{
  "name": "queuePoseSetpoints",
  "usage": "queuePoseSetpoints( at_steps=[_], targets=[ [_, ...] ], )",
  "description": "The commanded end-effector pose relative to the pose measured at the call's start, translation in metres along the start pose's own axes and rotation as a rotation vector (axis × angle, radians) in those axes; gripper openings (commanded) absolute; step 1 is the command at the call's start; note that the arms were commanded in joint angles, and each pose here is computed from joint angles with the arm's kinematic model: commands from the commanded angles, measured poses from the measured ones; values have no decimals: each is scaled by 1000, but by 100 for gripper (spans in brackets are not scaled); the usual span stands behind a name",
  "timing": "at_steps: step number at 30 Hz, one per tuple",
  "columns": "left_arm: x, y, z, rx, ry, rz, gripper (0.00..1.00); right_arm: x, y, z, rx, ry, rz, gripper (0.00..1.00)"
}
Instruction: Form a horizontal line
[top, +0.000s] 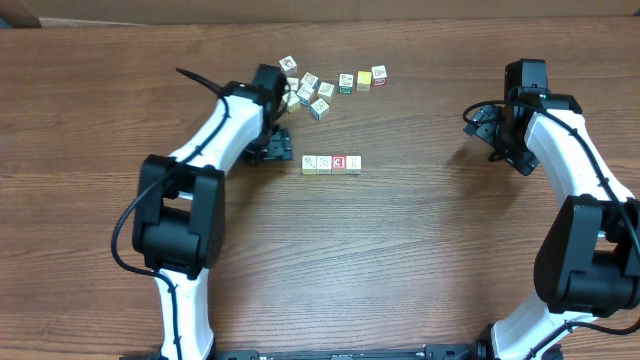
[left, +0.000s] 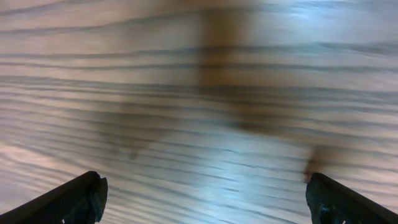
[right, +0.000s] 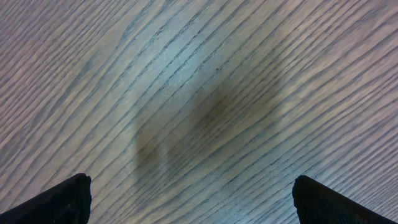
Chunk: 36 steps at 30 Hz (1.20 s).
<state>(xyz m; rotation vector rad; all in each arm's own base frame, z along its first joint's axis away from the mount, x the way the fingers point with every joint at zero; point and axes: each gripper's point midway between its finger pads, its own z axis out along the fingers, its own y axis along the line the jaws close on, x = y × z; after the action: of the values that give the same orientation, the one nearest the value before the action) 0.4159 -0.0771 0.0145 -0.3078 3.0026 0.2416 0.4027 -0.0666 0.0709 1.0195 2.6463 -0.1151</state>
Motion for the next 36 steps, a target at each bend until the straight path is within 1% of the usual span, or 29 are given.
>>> queuePoseSetpoints(
  at_steps=[1,2,4,8,11,12,16,17,18,19,22,26,28,32,33,34,35,36],
  targets=[
    [-2,21,5,-36,17,-66,100,-9,1,-10,-9,-38,4,100],
    [-2,24,6,-33,22,-79,100,-9,1,-10,-9,-38,4,100],
    [-2,24,6,-13,35,-91,96,-9,1,-10,-9,-38,4,100],
    [-2,25,7,-11,37,-95,95,-9,1,-10,-9,-38,4,100],
    [-4,25,7,-8,32,-97,89,-9,1,-10,-9,-38,4,100],
    [-4,24,7,-6,29,-97,82,-9,1,-10,-9,-38,4,100],
    [-11,18,7,24,6,-103,39,-9,1,-10,-9,-38,4,100],
    [-15,16,7,36,-12,-107,21,-9,1,-10,-9,-38,4,100],
    [-22,13,7,49,-39,-112,10,-9,1,-10,-9,-38,4,100],
    [-28,11,6,60,-62,-117,4,-9,1,-10,-9,-38,4,100],
    [-40,5,5,86,-110,-125,4,-9,1,-10,-9,-38,4,100],
    [-40,4,4,89,-109,-123,5,-9,1,-10,-9,-38,4,100],
    [-40,4,4,89,-109,-123,7,-9,1,-10,-9,-38,4,100],
    [-38,7,5,75,-103,-118,9,-9,1,-10,-9,-38,4,100],
    [-38,8,5,68,-102,-118,14,-10,1,-10,-9,-38,4,100],
    [-37,10,5,59,-102,-118,23,-9,1,-10,-9,-38,4,100],
    [-37,11,5,51,-102,-118,38,-9,1,-10,-9,-38,4,100],
    [-37,13,5,44,-102,-118,45,-10,1,-10,-9,-38,4,100]
  ],
)
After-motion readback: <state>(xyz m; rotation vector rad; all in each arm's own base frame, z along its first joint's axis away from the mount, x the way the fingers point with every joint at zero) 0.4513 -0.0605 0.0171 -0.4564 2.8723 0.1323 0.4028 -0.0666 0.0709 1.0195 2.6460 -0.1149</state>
